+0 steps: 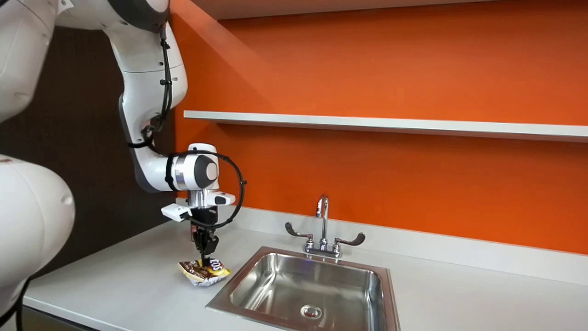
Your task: Put the packet on the bottom shelf
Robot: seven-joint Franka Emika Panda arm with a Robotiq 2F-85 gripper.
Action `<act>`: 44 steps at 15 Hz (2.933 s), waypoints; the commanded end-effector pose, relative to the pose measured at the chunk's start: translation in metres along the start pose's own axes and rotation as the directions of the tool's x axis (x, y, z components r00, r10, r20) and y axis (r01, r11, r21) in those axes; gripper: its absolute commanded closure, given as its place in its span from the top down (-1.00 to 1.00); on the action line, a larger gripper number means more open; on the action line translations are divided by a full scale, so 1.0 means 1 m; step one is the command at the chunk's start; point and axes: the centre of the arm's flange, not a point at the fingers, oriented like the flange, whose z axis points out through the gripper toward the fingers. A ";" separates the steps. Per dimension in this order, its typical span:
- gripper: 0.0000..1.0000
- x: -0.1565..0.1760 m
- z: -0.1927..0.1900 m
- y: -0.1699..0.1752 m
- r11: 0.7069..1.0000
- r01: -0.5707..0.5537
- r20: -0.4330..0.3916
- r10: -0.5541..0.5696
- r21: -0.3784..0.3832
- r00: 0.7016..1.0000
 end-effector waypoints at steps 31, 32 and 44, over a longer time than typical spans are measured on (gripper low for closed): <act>-1.00 -0.088 -0.414 0.057 0.909 0.414 -0.518 -0.332 0.048 0.788; -1.00 -0.087 -0.426 0.055 0.909 0.413 -0.536 -0.324 0.051 0.779; -1.00 -0.020 -0.510 0.029 0.926 0.374 -0.648 -0.252 0.054 0.719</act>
